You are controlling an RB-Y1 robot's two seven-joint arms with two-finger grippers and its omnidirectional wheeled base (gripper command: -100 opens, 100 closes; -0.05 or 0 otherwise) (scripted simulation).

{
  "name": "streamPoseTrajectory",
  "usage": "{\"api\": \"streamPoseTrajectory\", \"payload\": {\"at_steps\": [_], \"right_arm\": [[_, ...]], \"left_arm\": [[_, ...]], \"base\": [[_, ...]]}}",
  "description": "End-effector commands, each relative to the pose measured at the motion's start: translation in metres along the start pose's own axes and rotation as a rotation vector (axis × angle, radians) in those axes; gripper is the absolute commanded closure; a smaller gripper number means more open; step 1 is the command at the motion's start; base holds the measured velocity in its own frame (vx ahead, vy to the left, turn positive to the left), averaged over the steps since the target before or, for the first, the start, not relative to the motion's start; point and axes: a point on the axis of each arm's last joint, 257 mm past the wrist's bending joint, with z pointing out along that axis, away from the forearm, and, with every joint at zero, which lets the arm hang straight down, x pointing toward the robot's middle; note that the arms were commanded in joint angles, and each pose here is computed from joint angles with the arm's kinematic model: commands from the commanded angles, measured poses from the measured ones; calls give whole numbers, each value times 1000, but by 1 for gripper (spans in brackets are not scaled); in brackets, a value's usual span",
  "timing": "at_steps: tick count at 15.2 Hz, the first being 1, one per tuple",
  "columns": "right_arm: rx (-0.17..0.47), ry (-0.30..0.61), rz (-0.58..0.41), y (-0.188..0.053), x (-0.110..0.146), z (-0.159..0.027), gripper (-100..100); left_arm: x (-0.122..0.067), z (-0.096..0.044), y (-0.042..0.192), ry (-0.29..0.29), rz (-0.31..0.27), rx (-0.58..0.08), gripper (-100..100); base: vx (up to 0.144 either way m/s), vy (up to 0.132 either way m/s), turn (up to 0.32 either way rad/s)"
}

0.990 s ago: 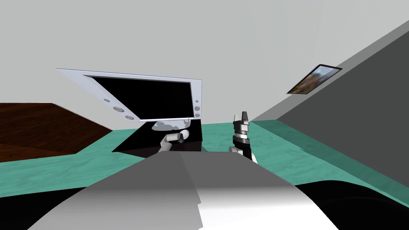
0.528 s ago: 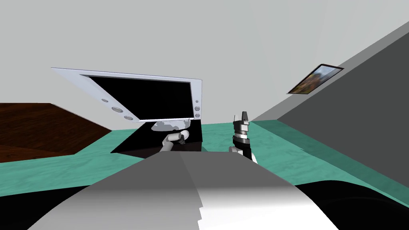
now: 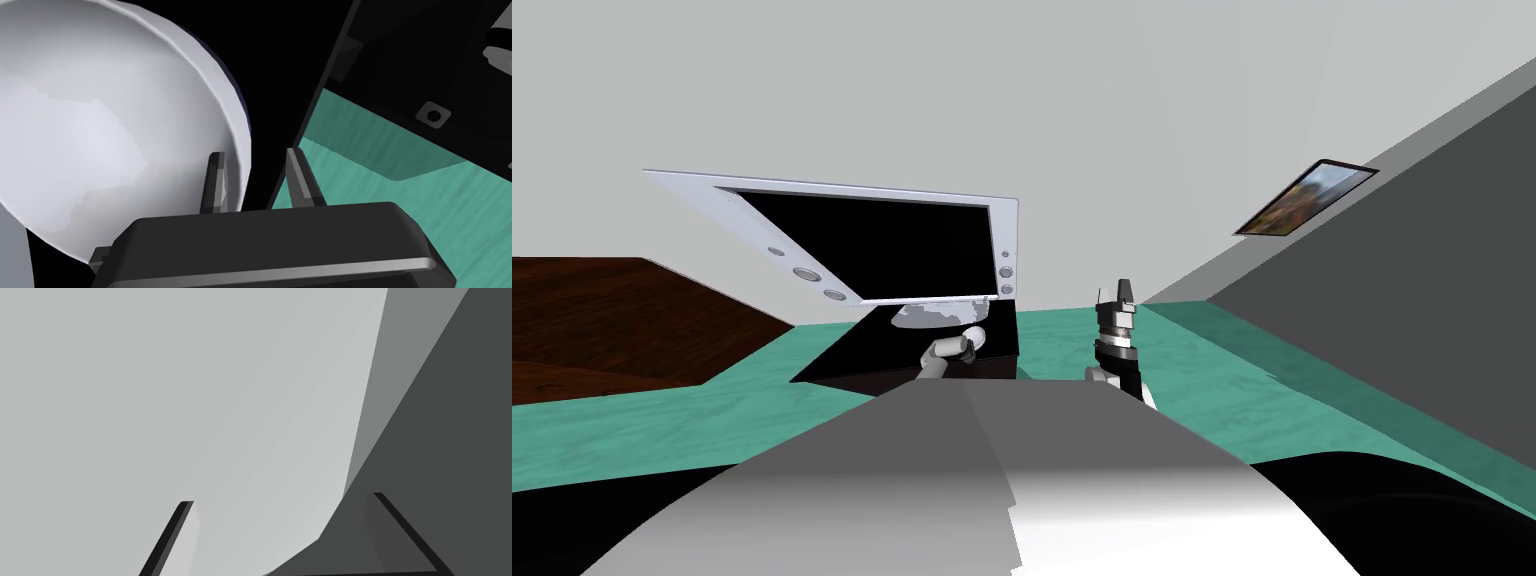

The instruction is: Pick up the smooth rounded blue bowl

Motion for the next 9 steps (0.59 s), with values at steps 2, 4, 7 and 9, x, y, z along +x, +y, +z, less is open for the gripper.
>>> {"api": "streamPoseTrajectory", "payload": {"at_steps": [2,4,7,9], "right_arm": [[0,0,0,0,0,0,0],[0,0,0,0,0,0,0],[0,0,0,0,0,0,0],[0,0,0,0,0,0,0]], "left_arm": [[1,-1,-3,1,2,6,100],[0,-6,-4,-1,-1,-4,100],[1,-14,-11,-1,-1,-5,100],[1,-13,-10,-1,0,-4,100]], "base": [[-3,-1,-2],[4,4,-14],[-4,4,-13],[0,0,0]]}}
